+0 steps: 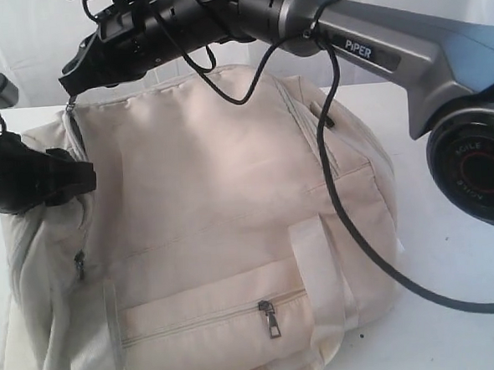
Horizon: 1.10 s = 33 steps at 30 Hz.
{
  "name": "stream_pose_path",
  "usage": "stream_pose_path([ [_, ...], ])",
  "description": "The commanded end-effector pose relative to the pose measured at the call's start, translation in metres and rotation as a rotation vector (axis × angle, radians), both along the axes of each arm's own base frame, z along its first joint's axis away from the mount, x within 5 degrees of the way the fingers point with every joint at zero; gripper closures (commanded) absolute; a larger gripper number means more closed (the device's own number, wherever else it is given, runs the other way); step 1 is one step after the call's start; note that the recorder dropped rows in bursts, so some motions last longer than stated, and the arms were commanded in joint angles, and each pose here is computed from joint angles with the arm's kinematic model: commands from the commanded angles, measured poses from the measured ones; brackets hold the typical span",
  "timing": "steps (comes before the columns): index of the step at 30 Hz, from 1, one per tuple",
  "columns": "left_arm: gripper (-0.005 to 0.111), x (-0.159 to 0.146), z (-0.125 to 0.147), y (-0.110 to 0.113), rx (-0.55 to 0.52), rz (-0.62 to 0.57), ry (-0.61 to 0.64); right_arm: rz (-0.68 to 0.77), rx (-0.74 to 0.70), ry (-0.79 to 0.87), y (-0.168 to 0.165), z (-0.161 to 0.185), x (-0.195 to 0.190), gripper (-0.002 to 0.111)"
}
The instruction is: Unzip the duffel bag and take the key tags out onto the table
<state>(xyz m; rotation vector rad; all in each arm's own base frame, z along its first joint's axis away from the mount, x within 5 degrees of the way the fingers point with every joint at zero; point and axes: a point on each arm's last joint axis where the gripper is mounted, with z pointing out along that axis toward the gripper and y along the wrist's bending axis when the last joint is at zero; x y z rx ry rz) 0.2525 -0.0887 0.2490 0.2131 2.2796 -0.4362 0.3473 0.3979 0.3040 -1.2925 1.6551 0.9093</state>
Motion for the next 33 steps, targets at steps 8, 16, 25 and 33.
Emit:
stream_pose_path([
  [8, 0.107, -0.018, -0.01, -0.01, 0.034, -0.183, 0.169, -0.054, 0.015, -0.028, 0.003, -0.009, 0.009, 0.108],
  [16, 0.107, -0.048, 0.015, -0.007, 0.065, -0.31, 0.162, -0.083, 0.024, -0.049, 0.003, -0.007, 0.012, 0.108],
  [25, 0.107, -0.06, 0.022, 0.005, 0.143, -0.258, 0.181, -0.234, -0.102, -0.099, -0.009, -0.017, 0.028, 0.108],
  [33, 0.107, -0.062, 0.022, 0.012, 0.202, -0.216, 0.192, -0.314, -0.147, -0.117, -0.021, -0.019, 0.041, 0.108],
])
